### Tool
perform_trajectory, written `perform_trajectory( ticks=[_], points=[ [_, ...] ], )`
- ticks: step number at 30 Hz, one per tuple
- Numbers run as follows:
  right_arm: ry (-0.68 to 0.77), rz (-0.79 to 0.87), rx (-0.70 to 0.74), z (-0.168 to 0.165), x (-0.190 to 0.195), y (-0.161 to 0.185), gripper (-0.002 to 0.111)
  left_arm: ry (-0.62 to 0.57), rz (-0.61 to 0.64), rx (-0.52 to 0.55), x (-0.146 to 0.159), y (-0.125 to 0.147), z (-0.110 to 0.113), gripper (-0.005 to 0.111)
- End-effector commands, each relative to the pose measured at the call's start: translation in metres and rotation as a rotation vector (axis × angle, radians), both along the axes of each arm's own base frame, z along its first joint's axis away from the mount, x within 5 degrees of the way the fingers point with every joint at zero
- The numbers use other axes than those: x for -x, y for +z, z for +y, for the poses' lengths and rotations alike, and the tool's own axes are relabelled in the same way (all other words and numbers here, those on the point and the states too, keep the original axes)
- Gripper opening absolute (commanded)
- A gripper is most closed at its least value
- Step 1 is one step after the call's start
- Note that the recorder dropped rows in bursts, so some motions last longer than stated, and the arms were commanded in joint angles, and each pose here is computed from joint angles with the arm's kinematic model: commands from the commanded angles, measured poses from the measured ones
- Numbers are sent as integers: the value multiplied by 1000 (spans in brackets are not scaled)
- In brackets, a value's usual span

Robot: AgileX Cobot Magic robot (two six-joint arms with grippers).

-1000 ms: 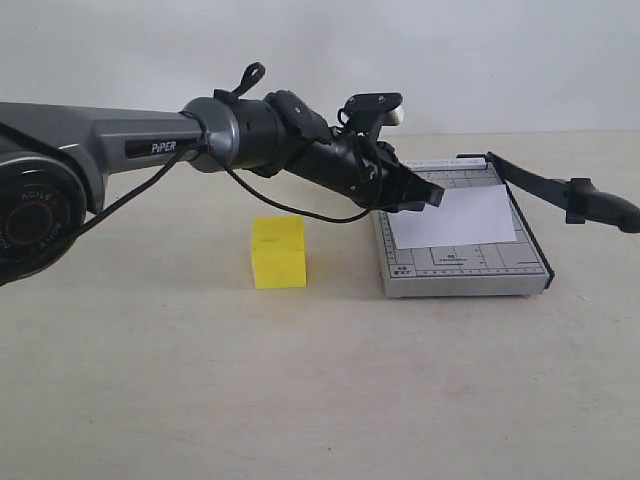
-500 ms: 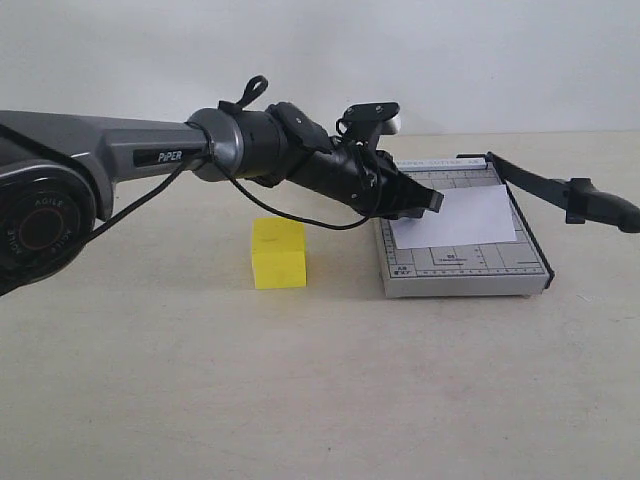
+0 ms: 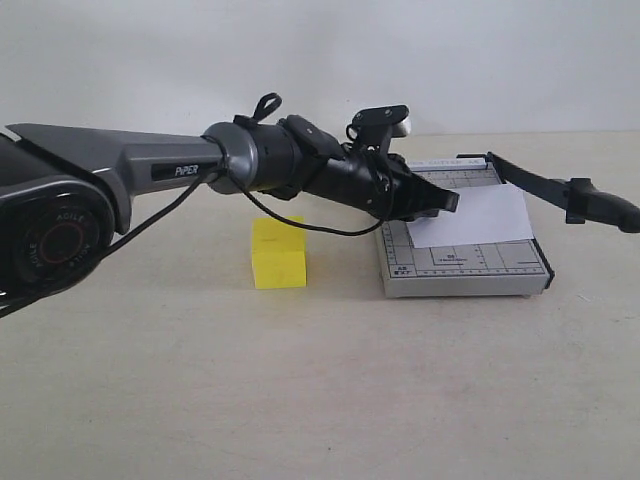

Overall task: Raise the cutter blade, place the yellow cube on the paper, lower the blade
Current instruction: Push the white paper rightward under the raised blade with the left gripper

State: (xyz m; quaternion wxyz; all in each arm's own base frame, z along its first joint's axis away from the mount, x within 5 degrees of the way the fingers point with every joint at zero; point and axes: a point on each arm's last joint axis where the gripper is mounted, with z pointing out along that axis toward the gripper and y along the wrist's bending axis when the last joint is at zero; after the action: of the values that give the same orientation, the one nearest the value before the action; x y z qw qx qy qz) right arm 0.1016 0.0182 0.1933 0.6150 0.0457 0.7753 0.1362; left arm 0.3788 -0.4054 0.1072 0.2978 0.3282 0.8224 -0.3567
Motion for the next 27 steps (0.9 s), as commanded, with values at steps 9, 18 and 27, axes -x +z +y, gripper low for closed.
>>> perform_trajectory(
  ticks=[9, 18, 27],
  points=[
    [0, -11, 9, 0, 0, 0, 1, 7, -23, 1, 1, -6, -7, 4],
    [0, -11, 9, 0, 0, 0, 1, 24, 8, 20, 2, -10, -9, 4],
    [0, -11, 9, 0, 0, 0, 1, -1, -38, 17, 10, -7, -19, 4]
  ],
)
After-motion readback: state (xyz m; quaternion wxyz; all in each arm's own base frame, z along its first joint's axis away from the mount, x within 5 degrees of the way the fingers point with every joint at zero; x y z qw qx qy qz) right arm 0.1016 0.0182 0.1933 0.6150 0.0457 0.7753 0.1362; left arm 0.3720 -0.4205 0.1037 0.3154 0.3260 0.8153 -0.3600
